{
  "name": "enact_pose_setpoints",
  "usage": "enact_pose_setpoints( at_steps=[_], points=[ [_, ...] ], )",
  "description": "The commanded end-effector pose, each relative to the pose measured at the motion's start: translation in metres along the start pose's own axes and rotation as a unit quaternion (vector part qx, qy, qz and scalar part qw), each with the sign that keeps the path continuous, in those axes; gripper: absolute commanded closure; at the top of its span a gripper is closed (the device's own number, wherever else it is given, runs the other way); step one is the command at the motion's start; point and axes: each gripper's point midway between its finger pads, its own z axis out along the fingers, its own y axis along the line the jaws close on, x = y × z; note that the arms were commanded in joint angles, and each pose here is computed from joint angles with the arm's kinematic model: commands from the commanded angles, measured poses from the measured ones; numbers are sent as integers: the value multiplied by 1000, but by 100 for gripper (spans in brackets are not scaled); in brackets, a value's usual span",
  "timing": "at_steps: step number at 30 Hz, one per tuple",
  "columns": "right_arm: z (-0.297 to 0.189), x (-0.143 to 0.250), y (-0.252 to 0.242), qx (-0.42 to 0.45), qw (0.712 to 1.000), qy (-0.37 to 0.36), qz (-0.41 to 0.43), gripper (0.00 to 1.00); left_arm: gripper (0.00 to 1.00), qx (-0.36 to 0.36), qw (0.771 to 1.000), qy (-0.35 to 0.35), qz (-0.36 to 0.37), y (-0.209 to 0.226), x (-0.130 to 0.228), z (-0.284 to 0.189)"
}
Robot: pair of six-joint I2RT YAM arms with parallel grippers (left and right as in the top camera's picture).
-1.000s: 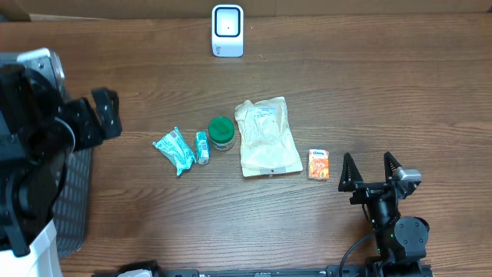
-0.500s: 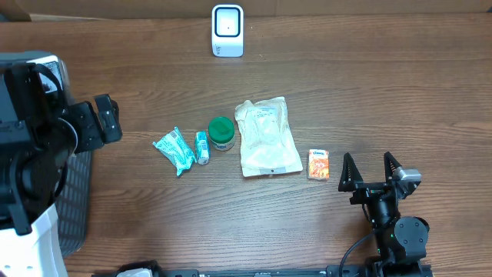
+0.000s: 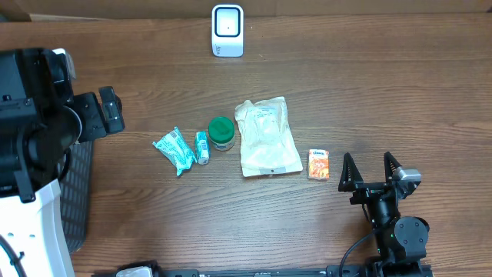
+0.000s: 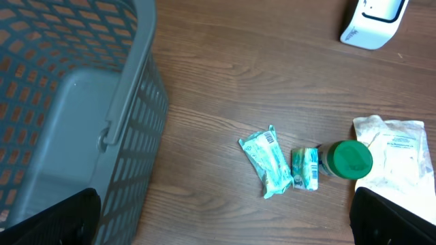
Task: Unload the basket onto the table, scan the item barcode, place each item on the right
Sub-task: 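Release the wipes packet on the table and raise the left gripper, then move the left gripper back over the empty basket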
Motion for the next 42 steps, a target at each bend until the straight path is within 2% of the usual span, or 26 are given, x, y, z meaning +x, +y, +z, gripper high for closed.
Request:
enact_pose_setpoints(
  at_steps=[1, 9, 16, 27, 31, 35, 37, 39, 42],
  points=[
    [0, 1, 0, -2, 1000, -3, 2, 0, 0, -8, 1000, 4, 6, 3, -3, 5],
    [0, -5, 3, -10, 1000, -14, 2, 0, 0, -10, 1000, 15, 7, 2, -4, 13],
    [-2, 1, 26, -77, 997, 3, 0, 0, 0, -10, 1000, 16, 7, 2, -4, 14],
    [-5, 4, 39, -114, 993, 11, 0, 0, 0, -10, 1000, 16, 7, 2, -4, 14],
    [-5, 5, 42, -124, 992, 14, -1, 0, 0, 3, 999, -37, -3, -3, -30, 13],
    [-6, 5, 42, -125, 992, 14, -1, 0, 0, 51, 997, -47, -21, -20, -36, 12],
    [-6, 6, 46, -135, 991, 17, -1, 0, 0, 53, 997, -56, -21, -20, -41, 11],
    [-8, 7, 50, -147, 989, 20, -1, 0, 0, 38, 997, -68, -16, -16, -46, 11],
    [-8, 7, 51, -152, 988, 22, -1, 0, 1, -24, 997, -71, -20, 6, -46, 11]
  ],
)
